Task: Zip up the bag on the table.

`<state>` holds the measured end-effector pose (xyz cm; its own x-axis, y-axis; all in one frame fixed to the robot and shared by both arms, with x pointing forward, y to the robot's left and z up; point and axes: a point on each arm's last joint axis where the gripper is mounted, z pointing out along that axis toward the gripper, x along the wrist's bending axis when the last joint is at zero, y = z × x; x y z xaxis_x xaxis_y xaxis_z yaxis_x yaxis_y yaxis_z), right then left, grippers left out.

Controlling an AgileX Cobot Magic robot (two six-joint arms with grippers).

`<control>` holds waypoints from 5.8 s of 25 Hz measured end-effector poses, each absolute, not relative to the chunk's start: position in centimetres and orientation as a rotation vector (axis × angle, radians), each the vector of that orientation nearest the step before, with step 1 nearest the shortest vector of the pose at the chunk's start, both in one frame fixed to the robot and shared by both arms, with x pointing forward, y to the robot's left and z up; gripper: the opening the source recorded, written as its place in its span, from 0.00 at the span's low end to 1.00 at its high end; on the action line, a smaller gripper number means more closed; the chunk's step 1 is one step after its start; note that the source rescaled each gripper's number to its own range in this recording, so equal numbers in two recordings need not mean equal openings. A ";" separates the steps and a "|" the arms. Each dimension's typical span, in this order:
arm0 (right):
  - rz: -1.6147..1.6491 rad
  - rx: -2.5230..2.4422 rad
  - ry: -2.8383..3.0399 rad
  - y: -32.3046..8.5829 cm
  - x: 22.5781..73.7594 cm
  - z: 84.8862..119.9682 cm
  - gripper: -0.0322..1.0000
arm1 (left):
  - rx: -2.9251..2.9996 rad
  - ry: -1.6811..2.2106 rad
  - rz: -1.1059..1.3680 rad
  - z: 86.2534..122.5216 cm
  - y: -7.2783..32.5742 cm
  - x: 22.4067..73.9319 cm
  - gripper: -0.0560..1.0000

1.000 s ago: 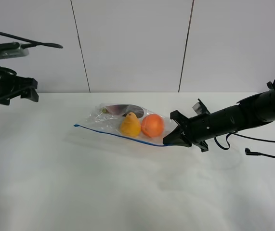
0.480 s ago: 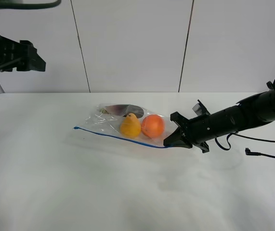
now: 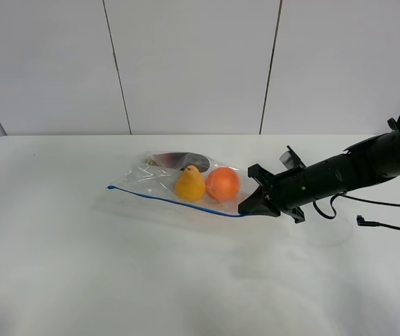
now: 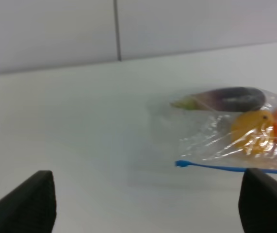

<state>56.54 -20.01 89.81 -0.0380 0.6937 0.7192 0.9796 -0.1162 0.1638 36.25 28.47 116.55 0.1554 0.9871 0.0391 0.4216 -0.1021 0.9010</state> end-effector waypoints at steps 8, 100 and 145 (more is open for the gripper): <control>-0.964 -1.851 -1.763 -20.0 56.6 89.8 0.03 | 1.574 1.303 1.006 117.0 29.5 29.5 0.94; -0.959 -1.843 -1.800 -20.1 56.6 89.7 0.33 | 1.720 1.265 0.764 105.0 28.8 23.1 0.94; -0.463 -2.159 -2.610 -26.2 57.4 102.1 0.61 | 1.720 1.265 0.764 105.0 28.8 23.1 0.94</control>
